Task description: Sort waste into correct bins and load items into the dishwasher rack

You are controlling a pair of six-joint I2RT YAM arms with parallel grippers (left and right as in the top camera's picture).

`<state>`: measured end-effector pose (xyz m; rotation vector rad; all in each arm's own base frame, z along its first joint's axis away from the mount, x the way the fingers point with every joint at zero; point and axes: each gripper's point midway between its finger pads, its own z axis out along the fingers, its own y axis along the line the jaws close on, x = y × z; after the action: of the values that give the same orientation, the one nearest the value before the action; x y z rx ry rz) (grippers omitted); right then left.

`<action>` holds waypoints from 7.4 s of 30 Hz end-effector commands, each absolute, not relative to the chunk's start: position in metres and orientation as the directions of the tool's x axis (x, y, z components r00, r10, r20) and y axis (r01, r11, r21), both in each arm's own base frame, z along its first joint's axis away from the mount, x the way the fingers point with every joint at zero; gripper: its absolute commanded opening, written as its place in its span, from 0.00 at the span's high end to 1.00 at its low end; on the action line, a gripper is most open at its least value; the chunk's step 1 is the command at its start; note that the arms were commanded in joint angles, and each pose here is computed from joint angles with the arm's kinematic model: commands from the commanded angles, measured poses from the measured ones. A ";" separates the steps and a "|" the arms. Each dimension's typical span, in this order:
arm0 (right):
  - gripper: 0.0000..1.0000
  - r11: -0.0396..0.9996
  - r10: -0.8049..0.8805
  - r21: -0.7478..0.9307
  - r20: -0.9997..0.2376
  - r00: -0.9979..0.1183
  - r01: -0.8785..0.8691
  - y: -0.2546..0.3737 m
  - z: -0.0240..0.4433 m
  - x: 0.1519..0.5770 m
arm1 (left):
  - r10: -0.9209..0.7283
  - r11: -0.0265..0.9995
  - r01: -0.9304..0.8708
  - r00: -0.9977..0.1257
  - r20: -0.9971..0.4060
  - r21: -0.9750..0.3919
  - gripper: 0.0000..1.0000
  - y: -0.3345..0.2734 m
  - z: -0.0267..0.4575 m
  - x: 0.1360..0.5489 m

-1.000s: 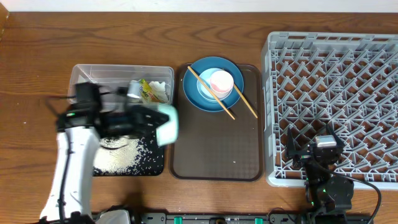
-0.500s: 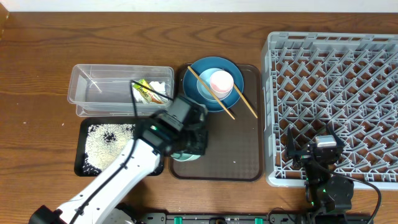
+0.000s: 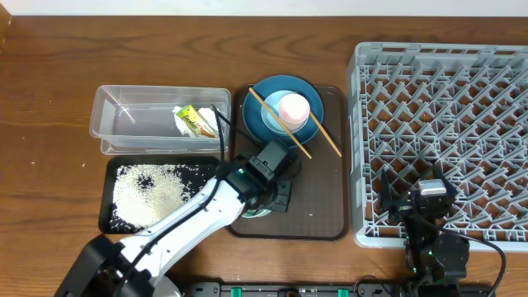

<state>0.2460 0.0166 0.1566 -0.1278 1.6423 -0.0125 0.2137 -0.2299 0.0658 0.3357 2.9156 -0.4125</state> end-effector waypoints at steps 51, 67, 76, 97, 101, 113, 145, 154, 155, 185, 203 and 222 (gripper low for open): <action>0.01 0.983 0.115 0.166 -0.897 -0.426 -0.083 0.029 0.304 0.221 | -0.205 0.979 -0.145 -0.652 -0.730 -0.145 0.09 -0.039 0.248 0.210; 0.10 0.821 0.085 0.522 -0.513 -0.854 -0.231 0.116 0.270 0.304 | -0.205 0.979 -0.145 -0.652 -0.730 -0.145 0.09 -0.039 0.248 0.210; 0.37 0.930 -0.147 0.268 -0.353 -0.924 -0.250 0.143 0.175 0.322 | -0.205 0.979 -0.145 -0.652 -0.730 -0.145 0.08 -0.039 0.248 0.210; 0.59 0.894 -0.444 -0.169 -0.193 -0.875 -0.416 0.149 0.069 0.351 | -0.205 0.979 -0.145 -0.652 -0.730 -0.145 0.08 -0.039 0.248 0.210; 0.67 0.895 -0.442 -0.157 -0.178 -0.879 -0.418 0.150 0.064 0.349 | -0.205 0.979 -0.145 -0.652 -0.730 -0.145 0.08 -0.039 0.248 0.210; 0.99 0.912 -0.407 -0.135 -0.167 -0.898 -0.388 0.151 0.062 0.344 | -0.205 0.979 -0.145 -0.652 -0.730 -0.145 0.08 -0.039 0.249 0.210; 0.99 0.984 0.083 -0.144 -0.174 -0.981 0.109 0.069 0.154 0.362 | -0.205 0.979 -0.145 -0.652 -0.730 -0.145 0.08 -0.039 0.249 0.210; 0.99 0.984 0.088 -0.142 -0.164 -0.983 0.112 0.067 0.153 0.360 | -0.205 0.979 -0.145 -0.652 -0.730 -0.145 0.08 -0.039 0.248 0.210; 0.99 0.984 0.088 -0.142 -0.162 -0.983 0.111 0.067 0.153 0.360 | -0.205 0.979 -0.145 -0.652 -0.730 -0.145 0.08 -0.039 0.249 0.210; 0.92 0.983 0.059 -0.170 -0.092 -0.994 0.074 0.063 0.117 0.345 | -0.205 0.979 -0.145 -0.652 -0.730 -0.145 0.08 -0.039 0.248 0.210; 0.77 0.997 0.014 -0.071 -0.054 -0.998 0.018 0.081 0.115 0.340 | -0.205 0.979 -0.145 -0.652 -0.730 -0.145 0.08 -0.039 0.249 0.210; 0.01 0.858 -0.235 0.460 -0.043 -0.971 -0.228 0.195 0.131 0.316 | -0.205 0.979 -0.145 -0.652 -0.730 -0.145 0.08 -0.039 0.249 0.210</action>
<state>0.3255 0.1741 0.1271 -0.2613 3.0746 0.6544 0.2097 -0.0427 0.2458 -0.2406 2.3024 -0.1190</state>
